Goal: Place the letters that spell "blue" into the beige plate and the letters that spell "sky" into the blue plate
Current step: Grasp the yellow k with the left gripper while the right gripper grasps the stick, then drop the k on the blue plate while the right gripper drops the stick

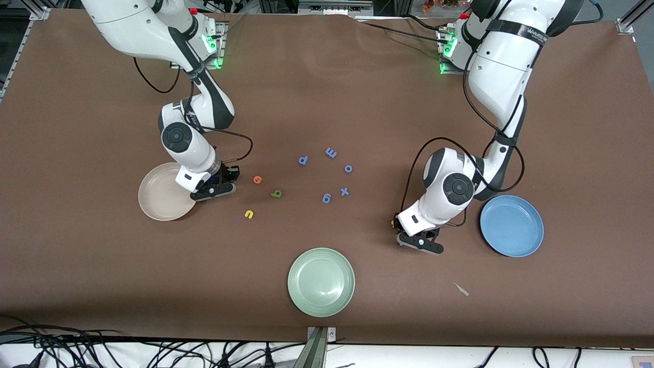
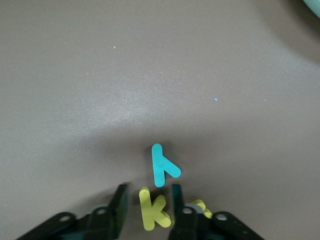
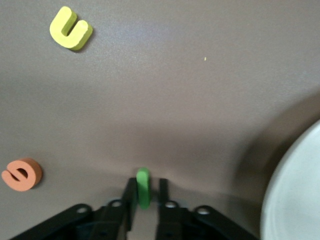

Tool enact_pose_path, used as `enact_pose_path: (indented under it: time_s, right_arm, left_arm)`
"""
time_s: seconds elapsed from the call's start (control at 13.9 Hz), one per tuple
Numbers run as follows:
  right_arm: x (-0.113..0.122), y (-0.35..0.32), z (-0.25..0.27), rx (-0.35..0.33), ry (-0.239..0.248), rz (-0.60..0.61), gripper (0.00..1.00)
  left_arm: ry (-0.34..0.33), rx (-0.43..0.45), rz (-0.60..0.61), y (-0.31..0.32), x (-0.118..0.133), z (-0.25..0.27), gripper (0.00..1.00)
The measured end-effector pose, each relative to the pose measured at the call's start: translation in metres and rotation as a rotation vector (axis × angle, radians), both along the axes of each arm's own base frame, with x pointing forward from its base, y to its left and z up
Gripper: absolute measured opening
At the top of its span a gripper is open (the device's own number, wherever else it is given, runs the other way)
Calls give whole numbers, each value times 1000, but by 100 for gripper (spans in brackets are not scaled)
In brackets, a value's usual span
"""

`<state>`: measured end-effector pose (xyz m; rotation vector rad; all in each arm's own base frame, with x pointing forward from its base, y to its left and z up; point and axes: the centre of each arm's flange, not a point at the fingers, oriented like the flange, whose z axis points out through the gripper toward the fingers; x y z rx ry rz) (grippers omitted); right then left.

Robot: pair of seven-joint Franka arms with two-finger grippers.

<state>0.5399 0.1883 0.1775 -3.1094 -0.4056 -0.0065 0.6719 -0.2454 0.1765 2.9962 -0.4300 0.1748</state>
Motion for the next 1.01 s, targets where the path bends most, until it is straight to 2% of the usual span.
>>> enact_pose_path:
  time_s: [0.07,0.14,0.22,0.36,0.65,0.79,1.01]
  right_arm:
    - [0,0,0,0,0,0,16]
    - [0,0,0,0,-1,0,10]
    - [1,1,1,1,-2,1,9]
    - [7,4,5,-1,4,3,9]
    - [41,11,51,-41,101,-4,9]
    - [56,7,72,-51,118,-17,9]
    - [69,-32,74,-53,131,-57,9]
  left_arm:
    - [0,1,1,0,0,-1,37]
    - [-1,3,2,2,1,-1,31]
    - [-3,5,4,4,1,-1,28]
    - [-5,8,6,6,2,-1,28]
    - [-15,6,6,5,4,2,25]
    - [-24,4,7,5,7,6,25]
    - [-50,1,16,10,14,23,25]
